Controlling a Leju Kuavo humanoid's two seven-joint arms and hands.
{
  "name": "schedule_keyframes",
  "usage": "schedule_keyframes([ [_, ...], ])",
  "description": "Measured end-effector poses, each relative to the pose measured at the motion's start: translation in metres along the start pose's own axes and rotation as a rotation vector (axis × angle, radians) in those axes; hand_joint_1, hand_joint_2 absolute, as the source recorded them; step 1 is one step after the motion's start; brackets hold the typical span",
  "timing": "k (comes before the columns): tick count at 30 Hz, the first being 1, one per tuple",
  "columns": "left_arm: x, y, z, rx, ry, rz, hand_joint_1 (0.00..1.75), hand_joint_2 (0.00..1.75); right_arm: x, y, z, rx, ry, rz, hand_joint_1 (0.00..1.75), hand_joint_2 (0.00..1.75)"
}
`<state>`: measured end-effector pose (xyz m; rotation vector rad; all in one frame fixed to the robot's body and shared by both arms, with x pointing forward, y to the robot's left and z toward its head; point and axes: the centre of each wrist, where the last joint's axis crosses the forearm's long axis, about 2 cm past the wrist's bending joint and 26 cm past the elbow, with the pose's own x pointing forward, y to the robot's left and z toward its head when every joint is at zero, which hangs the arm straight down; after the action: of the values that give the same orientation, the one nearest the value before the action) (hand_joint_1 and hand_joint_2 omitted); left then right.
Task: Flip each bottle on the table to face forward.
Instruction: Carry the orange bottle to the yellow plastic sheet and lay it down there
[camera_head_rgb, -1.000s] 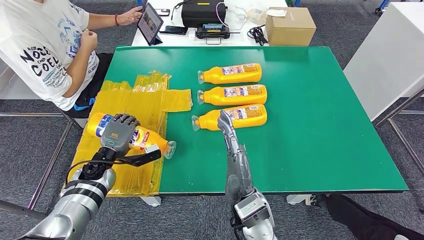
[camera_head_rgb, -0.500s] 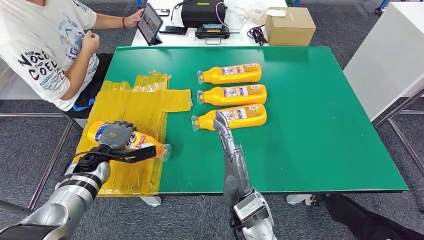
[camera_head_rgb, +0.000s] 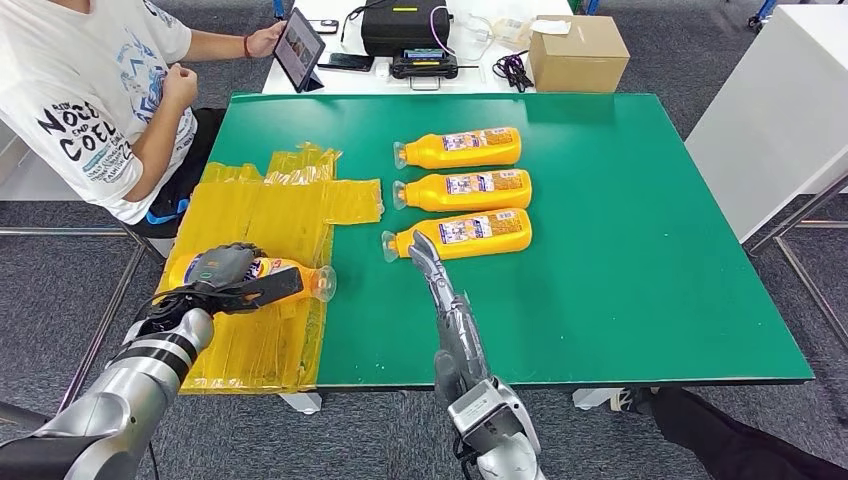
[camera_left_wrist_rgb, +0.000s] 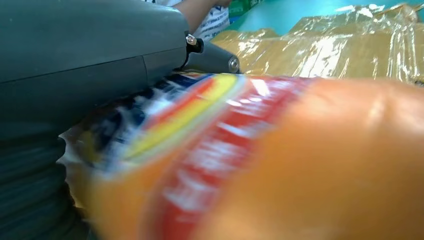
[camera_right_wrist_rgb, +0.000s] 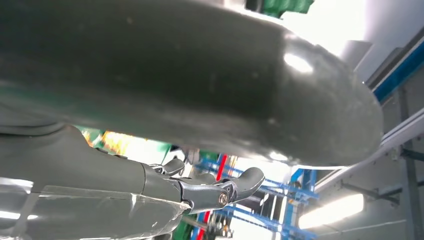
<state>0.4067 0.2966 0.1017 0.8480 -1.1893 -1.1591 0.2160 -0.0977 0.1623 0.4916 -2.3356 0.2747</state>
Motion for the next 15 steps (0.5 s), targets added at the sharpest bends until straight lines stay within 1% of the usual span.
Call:
schedule_keyframes([
  [4,0.001,0.000,-0.001,-0.034,0.005,-0.014,0.00,1.75,-0.002,-0.003,0.000,-0.017,0.013,0.011,0.00,0.00],
  [8,0.001,0.001,-0.002,-0.079,0.012,-0.024,0.00,0.00,-0.005,-0.006,0.001,-0.030,0.028,0.004,0.00,0.00],
  [9,0.002,0.001,-0.003,-0.090,0.013,-0.024,0.00,0.00,-0.006,-0.006,0.001,-0.032,0.032,0.003,0.00,0.00],
  [13,0.000,0.002,-0.003,-0.143,0.013,-0.002,0.00,0.00,-0.009,-0.008,0.002,-0.041,0.054,-0.001,0.00,1.75],
  [15,-0.002,0.002,-0.003,-0.177,0.001,0.045,0.00,0.00,-0.011,-0.008,0.002,-0.046,0.063,-0.003,0.00,1.75],
])
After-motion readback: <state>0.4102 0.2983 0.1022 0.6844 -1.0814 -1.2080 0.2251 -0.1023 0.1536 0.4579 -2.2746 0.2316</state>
